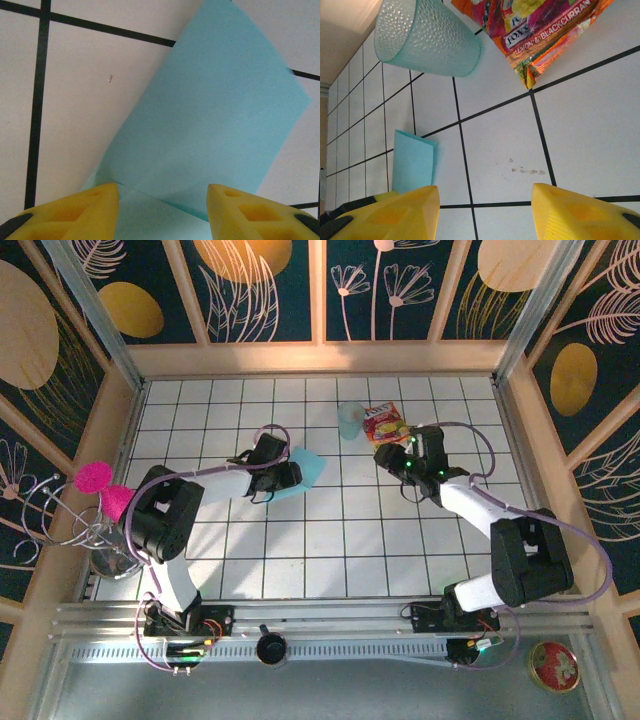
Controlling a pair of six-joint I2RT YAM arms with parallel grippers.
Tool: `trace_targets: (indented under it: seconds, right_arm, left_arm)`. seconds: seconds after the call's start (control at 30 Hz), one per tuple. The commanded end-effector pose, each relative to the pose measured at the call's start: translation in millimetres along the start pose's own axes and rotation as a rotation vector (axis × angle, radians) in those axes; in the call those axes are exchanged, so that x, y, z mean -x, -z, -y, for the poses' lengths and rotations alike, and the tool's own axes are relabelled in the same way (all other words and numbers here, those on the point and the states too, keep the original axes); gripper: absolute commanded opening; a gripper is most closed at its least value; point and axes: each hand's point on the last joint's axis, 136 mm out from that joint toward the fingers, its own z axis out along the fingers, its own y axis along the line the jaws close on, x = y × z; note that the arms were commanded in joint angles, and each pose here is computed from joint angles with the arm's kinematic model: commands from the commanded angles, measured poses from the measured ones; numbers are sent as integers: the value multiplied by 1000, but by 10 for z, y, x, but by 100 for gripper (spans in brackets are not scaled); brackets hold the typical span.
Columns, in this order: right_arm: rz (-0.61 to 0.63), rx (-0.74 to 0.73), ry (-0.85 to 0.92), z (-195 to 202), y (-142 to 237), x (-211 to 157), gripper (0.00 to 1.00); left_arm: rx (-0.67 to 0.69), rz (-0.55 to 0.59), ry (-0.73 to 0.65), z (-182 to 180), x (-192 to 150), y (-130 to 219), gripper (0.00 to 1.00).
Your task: Fold a paper plane with a square sheet of paper (pick it up from the middle)
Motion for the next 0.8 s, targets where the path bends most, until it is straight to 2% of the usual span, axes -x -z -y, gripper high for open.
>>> trace_targets:
  seconds: [0.0, 0.13, 0.37, 0.5, 0.6, 0.77]
  right_arm:
    - [-7, 34, 6, -122, -44, 5, 52]
    - [-27, 39, 5, -146, -91, -45, 52]
    - [-79, 68, 14, -276, -201, -215, 51]
    - [-120, 98, 28, -401, -283, -358, 49]
    - [-173, 127, 49, -518, -378, -523, 44]
    - [-262, 163, 83, -651, -573, -732, 34]
  left_arm:
    - [-36, 6, -2, 66, 79, -61, 50]
    - [-78, -42, -2, 132, -7, -110, 48]
    - [-231, -136, 7, 397, -250, -83, 38]
    - [-265, -193, -12, 513, -520, -66, 33]
    - [-300, -217, -28, 674, -635, -53, 30]
    - [-288, -191, -33, 685, -589, -44, 27]
